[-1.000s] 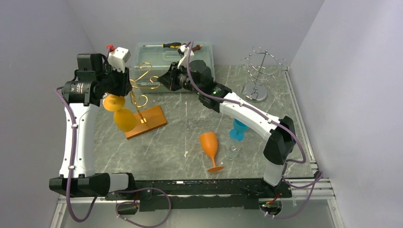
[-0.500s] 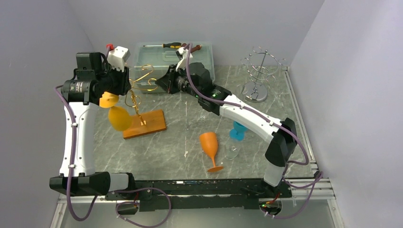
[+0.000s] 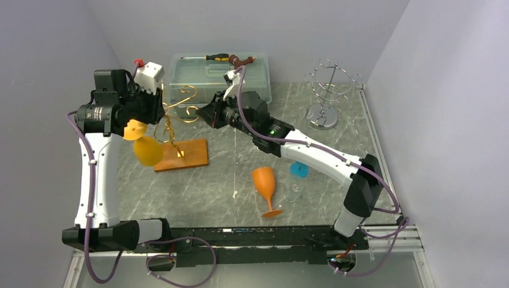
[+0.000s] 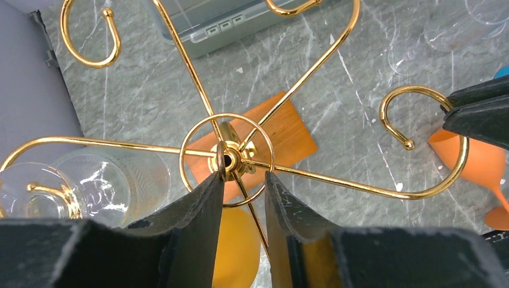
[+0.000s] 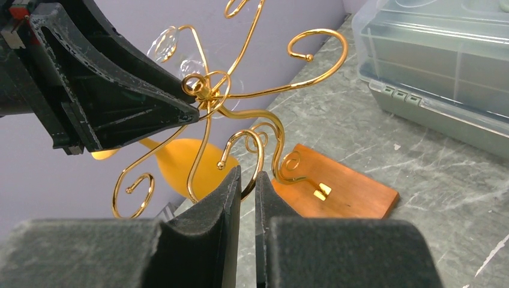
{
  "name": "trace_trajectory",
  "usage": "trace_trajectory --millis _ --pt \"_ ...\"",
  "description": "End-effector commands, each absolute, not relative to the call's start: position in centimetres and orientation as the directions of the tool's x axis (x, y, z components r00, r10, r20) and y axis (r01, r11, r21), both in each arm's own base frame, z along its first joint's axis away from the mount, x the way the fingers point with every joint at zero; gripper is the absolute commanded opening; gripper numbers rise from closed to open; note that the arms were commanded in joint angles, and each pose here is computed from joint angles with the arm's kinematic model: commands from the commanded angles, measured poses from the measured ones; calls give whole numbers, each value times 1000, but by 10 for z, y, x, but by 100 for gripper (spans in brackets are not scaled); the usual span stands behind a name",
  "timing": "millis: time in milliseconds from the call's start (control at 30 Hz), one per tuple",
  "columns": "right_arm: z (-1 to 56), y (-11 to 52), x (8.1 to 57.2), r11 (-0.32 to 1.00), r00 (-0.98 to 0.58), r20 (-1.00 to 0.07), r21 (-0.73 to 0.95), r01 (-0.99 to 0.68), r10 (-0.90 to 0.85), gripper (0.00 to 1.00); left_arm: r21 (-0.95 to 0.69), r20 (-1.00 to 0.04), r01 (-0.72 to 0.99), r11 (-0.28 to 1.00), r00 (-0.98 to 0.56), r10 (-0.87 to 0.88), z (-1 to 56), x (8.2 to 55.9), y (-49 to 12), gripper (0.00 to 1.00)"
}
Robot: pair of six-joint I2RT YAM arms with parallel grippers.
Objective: Place the wine glass upside down on the wine glass rack
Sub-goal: Adjust the wine rack at the center of the board, then pick up the wine glass at the center of the board.
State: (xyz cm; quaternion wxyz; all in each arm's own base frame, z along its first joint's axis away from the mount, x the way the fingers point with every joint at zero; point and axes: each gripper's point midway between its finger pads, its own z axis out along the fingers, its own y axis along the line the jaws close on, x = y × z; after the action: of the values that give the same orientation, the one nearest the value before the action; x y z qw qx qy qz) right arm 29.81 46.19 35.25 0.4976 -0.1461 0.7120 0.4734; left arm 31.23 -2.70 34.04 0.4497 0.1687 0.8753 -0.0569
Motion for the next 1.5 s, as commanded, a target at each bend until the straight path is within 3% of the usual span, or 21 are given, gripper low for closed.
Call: trace_trajectory --millis 0,100,200,367,567,800,967,1133,1267,1467 --pt "350 481 242 385 -517 -844 529 -756 144 0 96 -824 372 923 -490 283 342 326 -25 38" --pt "358 481 248 397 -499 -853 515 -760 152 11 93 -825 373 923 -491 281 343 326 -25 42" --pt "362 474 256 419 -492 -857 507 -753 152 20 98 -832 367 925 -480 279 348 327 -25 52" --pt "376 456 276 441 -479 -860 504 -742 177 25 92 -847 365 926 -460 265 360 328 -27 59" --pt "390 440 293 470 -460 -870 486 -737 178 34 84 -856 373 924 -448 259 367 327 -30 61" --pt "401 415 309 529 -435 -886 450 -719 162 53 80 -873 377 923 -421 248 383 325 -33 66" --pt "398 381 320 616 -424 -894 417 -668 145 71 67 -892 381 922 -390 226 400 322 -38 86" --pt "372 336 338 745 -438 -894 355 -565 94 72 49 -907 382 923 -370 201 415 320 -41 99" --pt "337 306 353 844 -459 -888 255 -473 11 67 28 -913 373 927 -369 176 426 318 -43 99" --pt "280 300 366 886 -535 -836 155 -438 -118 61 9 -916 354 935 -373 150 440 312 -43 100"
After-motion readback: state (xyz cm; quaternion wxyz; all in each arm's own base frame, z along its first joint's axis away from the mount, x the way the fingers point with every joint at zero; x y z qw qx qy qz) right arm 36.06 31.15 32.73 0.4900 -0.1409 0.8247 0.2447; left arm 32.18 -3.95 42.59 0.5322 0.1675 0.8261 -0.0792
